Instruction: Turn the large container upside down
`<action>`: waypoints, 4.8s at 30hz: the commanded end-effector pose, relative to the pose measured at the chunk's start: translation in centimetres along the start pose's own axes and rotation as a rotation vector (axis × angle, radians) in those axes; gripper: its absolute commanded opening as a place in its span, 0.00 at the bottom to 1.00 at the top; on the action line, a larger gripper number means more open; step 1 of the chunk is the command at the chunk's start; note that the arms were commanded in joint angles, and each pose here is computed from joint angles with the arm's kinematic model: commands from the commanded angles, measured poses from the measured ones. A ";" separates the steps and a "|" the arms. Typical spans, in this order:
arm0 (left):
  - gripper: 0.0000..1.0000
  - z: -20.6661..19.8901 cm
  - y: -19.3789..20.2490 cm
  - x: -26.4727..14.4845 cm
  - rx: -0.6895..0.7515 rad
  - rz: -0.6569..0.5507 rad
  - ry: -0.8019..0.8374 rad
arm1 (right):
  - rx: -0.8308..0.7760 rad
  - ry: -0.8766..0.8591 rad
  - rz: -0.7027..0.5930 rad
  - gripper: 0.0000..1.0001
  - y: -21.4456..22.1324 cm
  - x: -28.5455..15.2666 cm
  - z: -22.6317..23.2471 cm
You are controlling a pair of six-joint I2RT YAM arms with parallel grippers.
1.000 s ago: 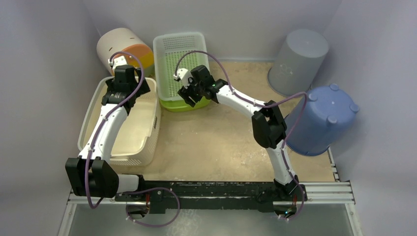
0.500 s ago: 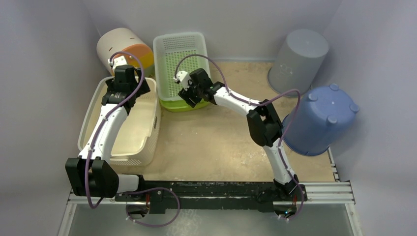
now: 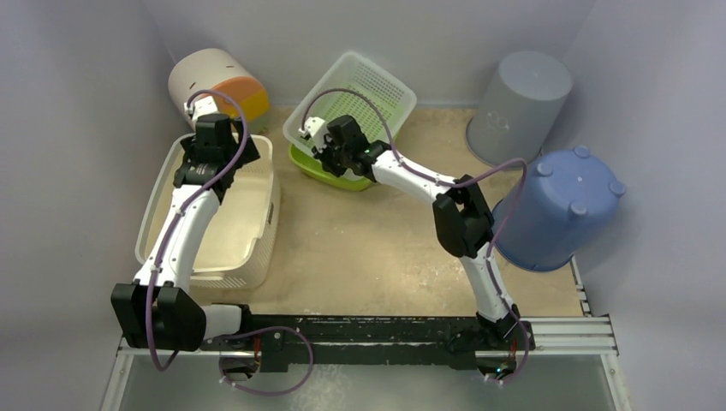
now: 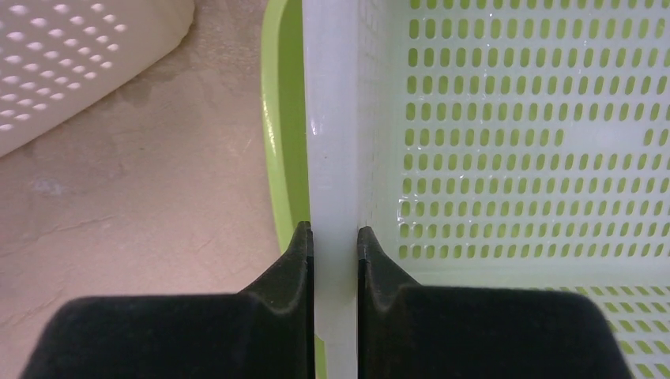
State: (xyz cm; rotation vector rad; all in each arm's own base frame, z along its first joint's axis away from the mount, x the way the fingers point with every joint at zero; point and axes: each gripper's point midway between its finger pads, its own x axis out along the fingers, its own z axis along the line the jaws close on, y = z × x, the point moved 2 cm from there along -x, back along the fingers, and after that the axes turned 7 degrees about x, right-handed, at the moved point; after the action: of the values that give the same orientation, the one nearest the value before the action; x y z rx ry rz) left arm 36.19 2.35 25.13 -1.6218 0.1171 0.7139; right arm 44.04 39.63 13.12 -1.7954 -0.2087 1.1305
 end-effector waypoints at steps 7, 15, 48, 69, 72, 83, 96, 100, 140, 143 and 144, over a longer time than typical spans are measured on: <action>0.91 0.5 -1.3 -0.9 -0.036 -0.067 0.000 | 0.119 -0.035 -0.346 0.00 -13.5 -13.2 -1.4; 0.90 0.3 -1.2 -1.0 -0.040 -0.071 0.016 | 0.245 -0.150 -0.500 0.00 -18.9 -20.3 -0.1; 0.90 -0.4 -1.6 -0.9 -0.068 -0.097 0.057 | 0.532 -0.052 -0.951 0.00 -22.3 -40.0 -6.7; 0.91 -1.3 -0.9 0.3 -0.048 -0.061 0.079 | 0.976 0.425 -0.666 0.00 -4.9 -35.8 -9.7; 0.91 -1.3 -0.9 0.5 -0.047 -0.059 0.077 | 1.035 0.400 -0.611 0.00 -3.1 -33.8 -9.1; 0.91 -0.9 -0.3 0.7 -0.031 -0.044 0.055 | 1.209 0.570 -0.252 0.00 9.8 -27.5 -10.0; 0.90 -1.4 -0.1 1.7 -0.040 -0.034 0.057 | 1.184 0.718 -0.081 0.47 14.1 -25.9 -11.4; 0.90 -1.5 -0.1 1.9 -0.044 -0.034 0.060 | 1.162 0.739 -0.102 0.46 13.3 -26.7 -11.9; 0.90 -1.9 -0.5 1.4 -0.029 -0.042 0.095 | 0.634 0.464 -0.131 0.65 2.8 -6.3 -22.4; 0.90 -1.8 -0.2 1.5 -0.027 -0.036 0.091 | 0.627 0.428 -0.099 0.65 4.2 -6.0 -21.4; 0.90 -1.8 -0.2 1.5 -0.027 -0.035 0.091 | 0.613 0.420 -0.080 0.65 4.8 -6.0 -21.0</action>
State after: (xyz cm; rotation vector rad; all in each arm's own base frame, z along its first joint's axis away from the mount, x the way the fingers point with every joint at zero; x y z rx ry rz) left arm 37.46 1.07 22.77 -1.6497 0.1952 0.6731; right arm 55.57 19.68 12.56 -1.3843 0.3995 0.6170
